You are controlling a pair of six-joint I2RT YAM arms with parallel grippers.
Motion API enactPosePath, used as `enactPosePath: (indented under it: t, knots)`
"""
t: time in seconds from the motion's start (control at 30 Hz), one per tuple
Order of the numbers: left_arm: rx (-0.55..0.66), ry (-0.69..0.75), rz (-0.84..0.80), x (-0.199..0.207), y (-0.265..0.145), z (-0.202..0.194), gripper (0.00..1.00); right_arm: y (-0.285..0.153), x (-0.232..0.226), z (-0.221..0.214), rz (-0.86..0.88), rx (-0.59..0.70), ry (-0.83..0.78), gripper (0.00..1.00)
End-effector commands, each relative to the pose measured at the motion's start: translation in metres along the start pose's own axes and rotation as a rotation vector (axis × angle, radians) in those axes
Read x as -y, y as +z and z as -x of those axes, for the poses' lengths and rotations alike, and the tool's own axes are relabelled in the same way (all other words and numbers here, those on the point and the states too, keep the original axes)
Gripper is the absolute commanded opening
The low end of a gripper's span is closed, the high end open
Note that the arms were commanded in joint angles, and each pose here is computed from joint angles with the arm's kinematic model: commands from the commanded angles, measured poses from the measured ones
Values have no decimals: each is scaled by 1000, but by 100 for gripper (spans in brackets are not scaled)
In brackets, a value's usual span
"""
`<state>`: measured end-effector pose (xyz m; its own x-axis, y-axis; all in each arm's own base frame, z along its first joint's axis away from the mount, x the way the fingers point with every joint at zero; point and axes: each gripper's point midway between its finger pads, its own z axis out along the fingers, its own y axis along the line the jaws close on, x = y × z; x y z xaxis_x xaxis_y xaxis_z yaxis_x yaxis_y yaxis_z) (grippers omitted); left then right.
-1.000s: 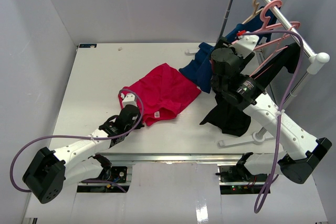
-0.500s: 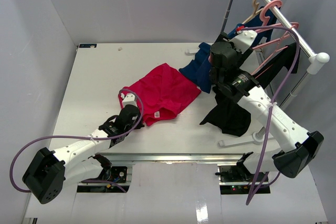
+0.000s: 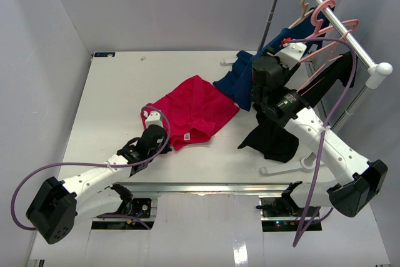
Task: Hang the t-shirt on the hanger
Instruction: Pick up the hanger from the clothesline.
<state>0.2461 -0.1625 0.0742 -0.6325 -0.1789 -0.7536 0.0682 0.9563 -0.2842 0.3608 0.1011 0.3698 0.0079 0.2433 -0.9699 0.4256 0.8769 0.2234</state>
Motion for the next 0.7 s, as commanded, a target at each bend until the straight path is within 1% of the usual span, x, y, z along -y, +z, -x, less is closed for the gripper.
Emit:
enactPosePath:
  t: [0.0,0.03,0.17,0.33,0.53,0.67]
  knots:
    - [32,-5,-29,7,-3,9,0,-4,11,21,-26,46,59,62]
    - [31,-5,-28,7,-3,9,0,-4,13,21,-30,48,58,62]
    - [31,-5,-29,6,-3,9,0,-5,17,22,-45,54,47,54]
    - [29,-5,-28,7,-2,9,0,-3,17,22,-59,56,1,52]
    - [24,-3,-31,7,-2,8,0,-3,17,30,-63,64,-12,42]
    - [31,-4,-32,7,-3,9,0,-4,19,38,-74,75,-22,25]
